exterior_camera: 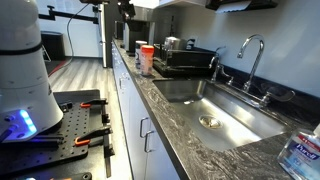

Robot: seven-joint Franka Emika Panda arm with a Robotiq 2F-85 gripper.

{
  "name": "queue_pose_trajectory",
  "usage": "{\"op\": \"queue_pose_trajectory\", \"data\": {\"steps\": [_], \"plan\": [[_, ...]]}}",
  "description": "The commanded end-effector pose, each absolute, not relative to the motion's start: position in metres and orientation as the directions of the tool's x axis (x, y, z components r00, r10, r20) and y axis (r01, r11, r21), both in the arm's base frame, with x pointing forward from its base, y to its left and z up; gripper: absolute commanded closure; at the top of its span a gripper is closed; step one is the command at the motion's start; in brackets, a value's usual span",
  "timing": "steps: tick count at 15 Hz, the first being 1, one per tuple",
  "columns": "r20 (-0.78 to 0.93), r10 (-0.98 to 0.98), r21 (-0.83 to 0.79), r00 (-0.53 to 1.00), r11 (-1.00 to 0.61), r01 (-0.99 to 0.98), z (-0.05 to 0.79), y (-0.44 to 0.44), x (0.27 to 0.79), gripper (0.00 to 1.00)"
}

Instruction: Remove the white bottle from the dish rack

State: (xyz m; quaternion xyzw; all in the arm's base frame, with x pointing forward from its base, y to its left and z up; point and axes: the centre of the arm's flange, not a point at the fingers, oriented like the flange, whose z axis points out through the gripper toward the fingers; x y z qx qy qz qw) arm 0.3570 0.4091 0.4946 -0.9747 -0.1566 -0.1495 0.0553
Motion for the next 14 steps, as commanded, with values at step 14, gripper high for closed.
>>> {"op": "queue_pose_trajectory", "data": {"steps": [14], "plan": [[0.184, 0.028, -0.131, 0.983, -0.99, 0.052, 0.506, 0.28, 0.346, 0.0]]}}
